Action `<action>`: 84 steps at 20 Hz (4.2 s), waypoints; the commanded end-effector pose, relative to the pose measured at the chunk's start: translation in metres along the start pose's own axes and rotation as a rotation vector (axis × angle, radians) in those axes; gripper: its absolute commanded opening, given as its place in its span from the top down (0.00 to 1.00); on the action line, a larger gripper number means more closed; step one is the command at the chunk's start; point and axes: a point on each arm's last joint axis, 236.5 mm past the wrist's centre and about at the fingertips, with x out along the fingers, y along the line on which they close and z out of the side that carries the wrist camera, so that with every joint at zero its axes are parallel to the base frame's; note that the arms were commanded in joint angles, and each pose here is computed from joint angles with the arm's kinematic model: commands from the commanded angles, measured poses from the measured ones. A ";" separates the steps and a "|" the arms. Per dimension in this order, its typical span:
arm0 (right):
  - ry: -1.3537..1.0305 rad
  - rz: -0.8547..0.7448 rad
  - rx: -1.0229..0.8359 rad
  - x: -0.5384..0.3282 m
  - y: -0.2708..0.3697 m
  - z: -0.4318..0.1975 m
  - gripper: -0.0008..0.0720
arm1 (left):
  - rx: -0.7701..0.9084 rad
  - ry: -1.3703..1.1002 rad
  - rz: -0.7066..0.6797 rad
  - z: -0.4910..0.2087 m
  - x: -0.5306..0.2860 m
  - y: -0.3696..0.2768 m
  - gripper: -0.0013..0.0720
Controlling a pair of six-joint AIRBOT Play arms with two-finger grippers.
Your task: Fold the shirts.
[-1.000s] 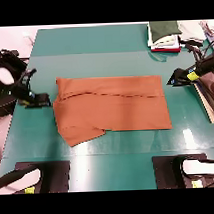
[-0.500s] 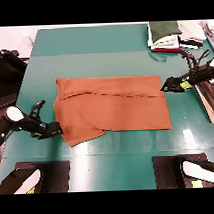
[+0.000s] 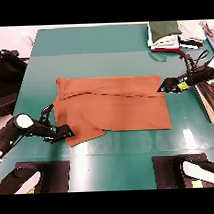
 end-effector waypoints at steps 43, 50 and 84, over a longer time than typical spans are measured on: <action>-0.068 -0.102 0.228 -0.039 -0.074 -0.076 0.96 | 0.368 -0.406 0.153 0.100 -0.130 -0.047 0.94; -0.031 -0.076 0.170 0.005 -0.067 0.022 0.96 | 0.348 -0.430 0.168 0.203 -0.099 -0.061 0.94; -0.171 0.290 -0.039 -0.025 0.018 0.103 0.96 | 0.487 -0.211 -0.164 0.181 0.097 -0.273 0.94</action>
